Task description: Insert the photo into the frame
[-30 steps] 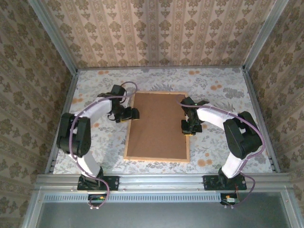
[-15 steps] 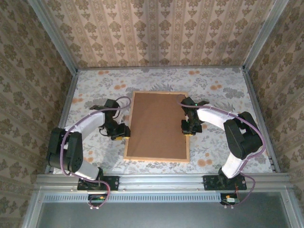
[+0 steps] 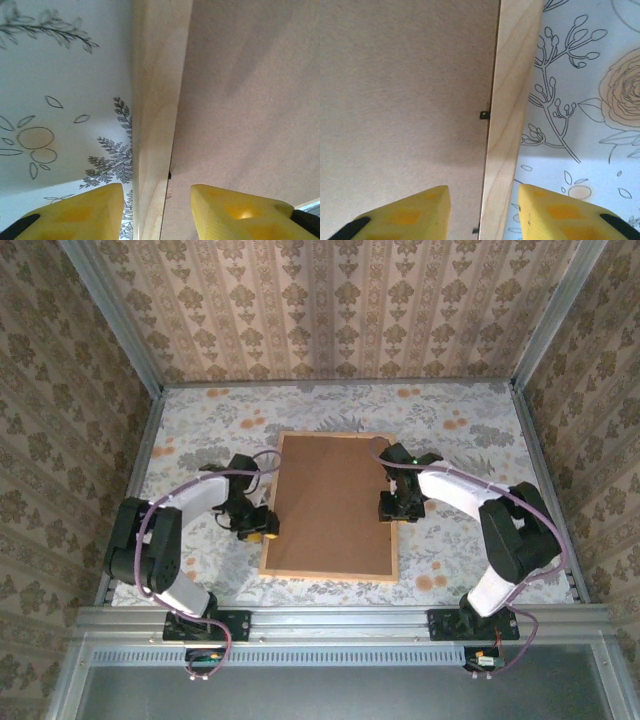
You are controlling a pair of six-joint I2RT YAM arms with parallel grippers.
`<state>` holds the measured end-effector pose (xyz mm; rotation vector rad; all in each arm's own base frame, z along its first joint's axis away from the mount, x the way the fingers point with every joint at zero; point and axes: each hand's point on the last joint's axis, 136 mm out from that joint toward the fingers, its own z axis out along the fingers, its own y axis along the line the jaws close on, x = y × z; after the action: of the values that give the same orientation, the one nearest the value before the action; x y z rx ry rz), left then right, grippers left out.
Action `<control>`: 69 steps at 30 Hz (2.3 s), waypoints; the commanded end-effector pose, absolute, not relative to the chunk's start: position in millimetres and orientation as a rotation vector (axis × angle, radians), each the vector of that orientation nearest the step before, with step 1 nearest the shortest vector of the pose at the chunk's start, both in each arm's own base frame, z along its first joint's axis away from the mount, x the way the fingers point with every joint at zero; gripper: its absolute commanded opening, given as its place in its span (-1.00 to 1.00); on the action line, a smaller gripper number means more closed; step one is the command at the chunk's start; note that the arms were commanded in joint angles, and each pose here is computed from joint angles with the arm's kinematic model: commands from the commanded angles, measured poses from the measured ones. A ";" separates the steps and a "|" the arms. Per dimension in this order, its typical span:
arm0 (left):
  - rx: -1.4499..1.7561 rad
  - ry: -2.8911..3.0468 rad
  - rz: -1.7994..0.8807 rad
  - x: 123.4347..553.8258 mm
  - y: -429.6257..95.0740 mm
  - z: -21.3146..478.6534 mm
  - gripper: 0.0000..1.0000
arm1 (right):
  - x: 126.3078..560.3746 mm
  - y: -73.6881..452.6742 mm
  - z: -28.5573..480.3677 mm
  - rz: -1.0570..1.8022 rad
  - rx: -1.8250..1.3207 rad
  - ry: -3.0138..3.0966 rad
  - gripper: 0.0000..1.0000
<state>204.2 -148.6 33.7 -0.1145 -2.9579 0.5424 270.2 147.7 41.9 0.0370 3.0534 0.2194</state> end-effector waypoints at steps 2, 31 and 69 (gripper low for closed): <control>-0.221 -2.958 0.471 193.4 -148.4 33.0 0.13 | 270.4 143.8 56.7 0.193 -0.021 3.012 -0.04; 0.092 -3.121 0.715 251.8 -128.0 59.1 0.28 | 178.8 342.1 63.2 0.380 -1.500 2.299 0.81; -0.098 -3.193 0.499 308.0 -155.0 16.6 -0.16 | 186.7 314.6 33.1 0.083 -1.583 2.268 0.62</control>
<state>307.3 -156.9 23.3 -0.0648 -3.1940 0.5643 187.1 324.5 36.0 -1.5636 2.2694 0.1246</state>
